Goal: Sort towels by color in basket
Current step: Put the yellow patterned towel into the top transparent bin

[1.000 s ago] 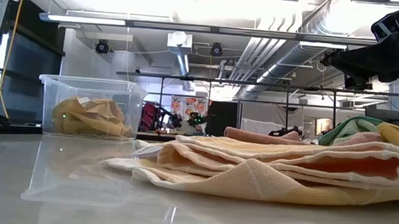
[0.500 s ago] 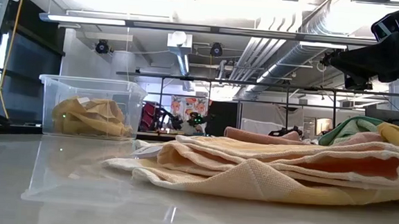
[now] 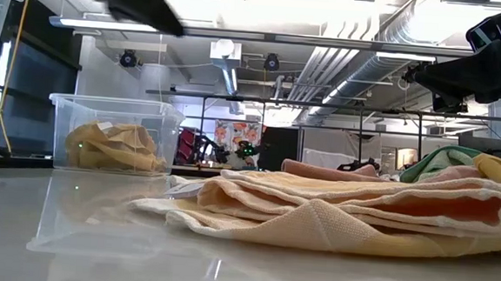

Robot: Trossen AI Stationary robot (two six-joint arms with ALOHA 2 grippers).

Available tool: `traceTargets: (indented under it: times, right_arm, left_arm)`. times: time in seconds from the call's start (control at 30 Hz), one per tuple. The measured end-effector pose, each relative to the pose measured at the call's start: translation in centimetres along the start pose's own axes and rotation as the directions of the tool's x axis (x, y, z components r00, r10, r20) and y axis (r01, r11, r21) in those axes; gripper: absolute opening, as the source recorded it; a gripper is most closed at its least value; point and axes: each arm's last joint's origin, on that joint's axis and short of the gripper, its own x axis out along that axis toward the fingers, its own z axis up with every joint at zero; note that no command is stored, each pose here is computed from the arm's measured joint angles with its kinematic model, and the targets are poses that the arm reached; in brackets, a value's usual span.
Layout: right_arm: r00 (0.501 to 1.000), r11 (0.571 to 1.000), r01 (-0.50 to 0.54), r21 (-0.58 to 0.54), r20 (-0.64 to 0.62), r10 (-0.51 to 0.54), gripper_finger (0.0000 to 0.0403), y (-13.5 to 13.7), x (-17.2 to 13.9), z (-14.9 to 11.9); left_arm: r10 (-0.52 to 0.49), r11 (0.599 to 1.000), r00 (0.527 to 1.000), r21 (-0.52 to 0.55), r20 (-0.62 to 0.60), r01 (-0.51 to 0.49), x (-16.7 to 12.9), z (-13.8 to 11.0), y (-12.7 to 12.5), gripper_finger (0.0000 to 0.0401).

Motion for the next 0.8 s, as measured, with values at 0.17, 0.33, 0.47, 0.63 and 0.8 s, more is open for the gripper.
traceTargets:
  times: [0.17, 0.33, 0.47, 0.63, 0.8]
  right_arm:
    - [1.000, 1.000, 0.000, 0.000, 0.000, 0.000, 0.0098, 0.0, 0.0, 0.0]
    - [1.000, 1.000, 0.000, 0.000, 0.000, 0.000, 0.0098, 0.0, 0.0, 0.0]
    - [1.000, 1.000, 0.000, 0.000, 0.000, 0.000, 0.0098, 0.0, 0.0, 0.0]
    - [1.000, 1.000, 0.000, 0.000, 0.000, 0.000, 0.0098, 0.0, 0.0, 0.0]
    - [1.000, 1.000, 0.000, 0.000, -0.001, 0.000, 0.0098, 0.0, 0.0, 0.0]
  left_arm:
    - [-0.206, 0.976, 0.973, 0.086, 0.100, 0.198, 3.2, 1.3, 1.5, 0.0012]
    - [-0.326, 0.944, 0.936, 0.093, 0.136, 0.316, 6.8, 2.1, 3.5, 0.0036]
    - [-0.431, 0.902, 0.891, 0.108, 0.139, 0.419, 10.1, 1.5, 4.2, 0.0081]
    - [-0.549, 0.830, 0.834, 0.153, 0.055, 0.537, 14.1, 0.5, 4.2, 0.0139]
    - [-0.620, 0.743, 0.782, 0.277, -0.057, 0.609, 17.3, -0.9, 3.0, 0.0166]
